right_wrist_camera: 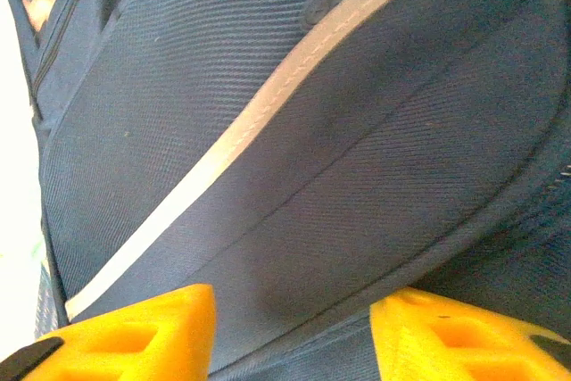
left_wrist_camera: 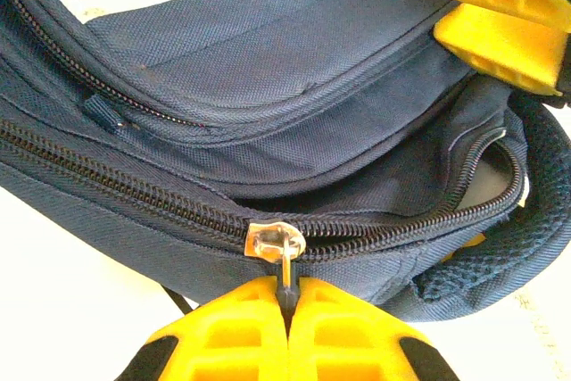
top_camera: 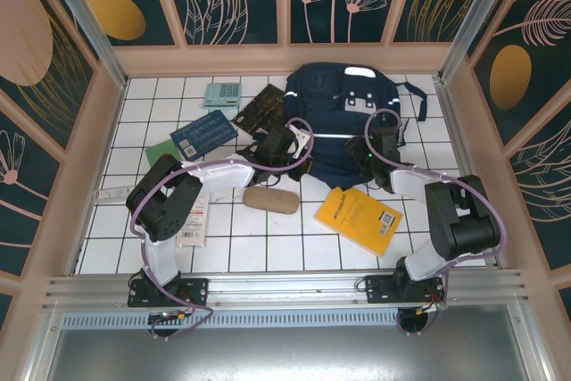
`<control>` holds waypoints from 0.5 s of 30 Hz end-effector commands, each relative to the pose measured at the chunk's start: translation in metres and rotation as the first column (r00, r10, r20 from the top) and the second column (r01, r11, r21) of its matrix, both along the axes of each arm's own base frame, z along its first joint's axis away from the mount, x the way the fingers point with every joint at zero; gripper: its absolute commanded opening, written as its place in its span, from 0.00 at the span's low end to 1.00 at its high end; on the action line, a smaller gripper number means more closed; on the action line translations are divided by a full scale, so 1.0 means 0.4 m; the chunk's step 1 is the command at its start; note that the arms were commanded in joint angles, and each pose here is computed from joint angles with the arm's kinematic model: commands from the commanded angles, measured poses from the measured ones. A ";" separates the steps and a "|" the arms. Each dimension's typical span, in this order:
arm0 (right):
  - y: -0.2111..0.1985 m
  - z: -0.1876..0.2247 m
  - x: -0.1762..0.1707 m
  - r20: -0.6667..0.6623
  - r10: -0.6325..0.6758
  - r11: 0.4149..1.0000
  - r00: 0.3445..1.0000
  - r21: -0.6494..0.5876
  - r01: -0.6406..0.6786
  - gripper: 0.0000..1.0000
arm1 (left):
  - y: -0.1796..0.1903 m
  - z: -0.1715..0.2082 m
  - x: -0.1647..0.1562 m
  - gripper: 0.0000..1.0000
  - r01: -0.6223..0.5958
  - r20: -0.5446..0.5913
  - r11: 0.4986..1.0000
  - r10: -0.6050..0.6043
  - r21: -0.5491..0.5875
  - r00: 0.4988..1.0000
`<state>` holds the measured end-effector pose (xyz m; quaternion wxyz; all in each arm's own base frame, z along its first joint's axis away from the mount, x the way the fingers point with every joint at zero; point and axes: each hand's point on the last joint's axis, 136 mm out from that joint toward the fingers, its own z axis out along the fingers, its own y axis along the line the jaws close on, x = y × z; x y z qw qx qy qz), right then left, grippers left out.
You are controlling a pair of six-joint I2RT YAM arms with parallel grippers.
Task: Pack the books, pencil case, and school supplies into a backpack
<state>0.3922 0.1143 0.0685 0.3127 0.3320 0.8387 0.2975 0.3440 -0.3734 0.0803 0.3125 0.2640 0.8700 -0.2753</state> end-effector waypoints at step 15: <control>-0.089 0.067 0.061 0.083 -0.114 0.993 0.990 -0.025 0.116 0.00 | 0.035 0.000 0.002 0.00 -0.028 0.096 0.991 0.016 0.127 0.995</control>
